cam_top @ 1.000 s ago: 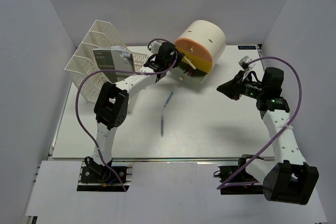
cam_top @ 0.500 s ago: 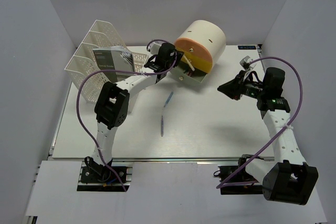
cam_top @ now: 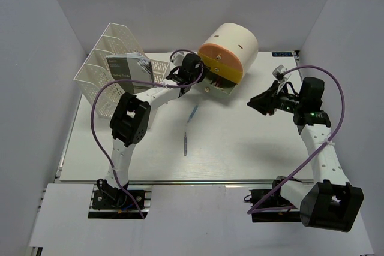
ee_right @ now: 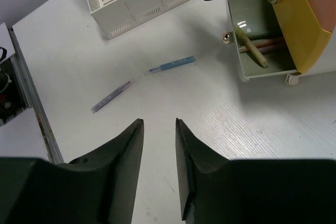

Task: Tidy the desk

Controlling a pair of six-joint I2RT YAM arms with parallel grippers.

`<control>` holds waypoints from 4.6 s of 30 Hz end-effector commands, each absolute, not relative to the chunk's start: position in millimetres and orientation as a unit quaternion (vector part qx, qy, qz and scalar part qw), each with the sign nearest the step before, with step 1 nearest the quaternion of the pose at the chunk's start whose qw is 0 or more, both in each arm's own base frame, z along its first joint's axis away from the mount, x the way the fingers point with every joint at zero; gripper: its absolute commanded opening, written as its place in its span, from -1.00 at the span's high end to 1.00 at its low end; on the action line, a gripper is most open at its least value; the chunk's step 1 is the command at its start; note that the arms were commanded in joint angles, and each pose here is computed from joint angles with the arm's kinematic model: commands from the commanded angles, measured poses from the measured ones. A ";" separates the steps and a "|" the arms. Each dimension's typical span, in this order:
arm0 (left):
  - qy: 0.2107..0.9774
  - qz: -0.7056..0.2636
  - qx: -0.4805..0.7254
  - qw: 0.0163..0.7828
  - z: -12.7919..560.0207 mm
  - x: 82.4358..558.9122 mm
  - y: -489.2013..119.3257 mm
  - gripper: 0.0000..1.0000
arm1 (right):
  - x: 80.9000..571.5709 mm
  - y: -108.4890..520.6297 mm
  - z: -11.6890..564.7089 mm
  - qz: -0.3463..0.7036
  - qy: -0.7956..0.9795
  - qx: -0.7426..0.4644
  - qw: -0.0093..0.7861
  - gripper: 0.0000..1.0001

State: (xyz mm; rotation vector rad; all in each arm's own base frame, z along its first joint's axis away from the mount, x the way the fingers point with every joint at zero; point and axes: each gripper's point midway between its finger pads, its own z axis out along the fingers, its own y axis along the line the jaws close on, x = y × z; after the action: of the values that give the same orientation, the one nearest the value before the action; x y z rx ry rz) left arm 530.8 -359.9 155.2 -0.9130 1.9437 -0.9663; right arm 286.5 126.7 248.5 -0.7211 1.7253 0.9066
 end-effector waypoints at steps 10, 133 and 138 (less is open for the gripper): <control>0.801 -0.369 0.021 0.471 248.1 398.6 -315.5 0.35 | 254.7 178.4 212.3 0.382 0.648 -0.473 0.458 -0.07; 0.866 -0.231 0.069 0.438 185.1 292.1 -216.2 -0.28 | 482.5 225.5 163.9 0.036 0.784 -0.480 0.392 0.47; 0.890 -0.251 0.052 0.376 151.1 280.8 -226.6 -0.31 | 485.5 223.4 167.3 0.040 0.786 -0.473 0.396 0.20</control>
State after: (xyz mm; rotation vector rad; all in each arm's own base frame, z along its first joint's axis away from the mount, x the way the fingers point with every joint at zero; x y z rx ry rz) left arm 295.7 -215.6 168.6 0.1736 2.1837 -0.5509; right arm 471.0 221.3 134.5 -1.2467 2.0702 0.1022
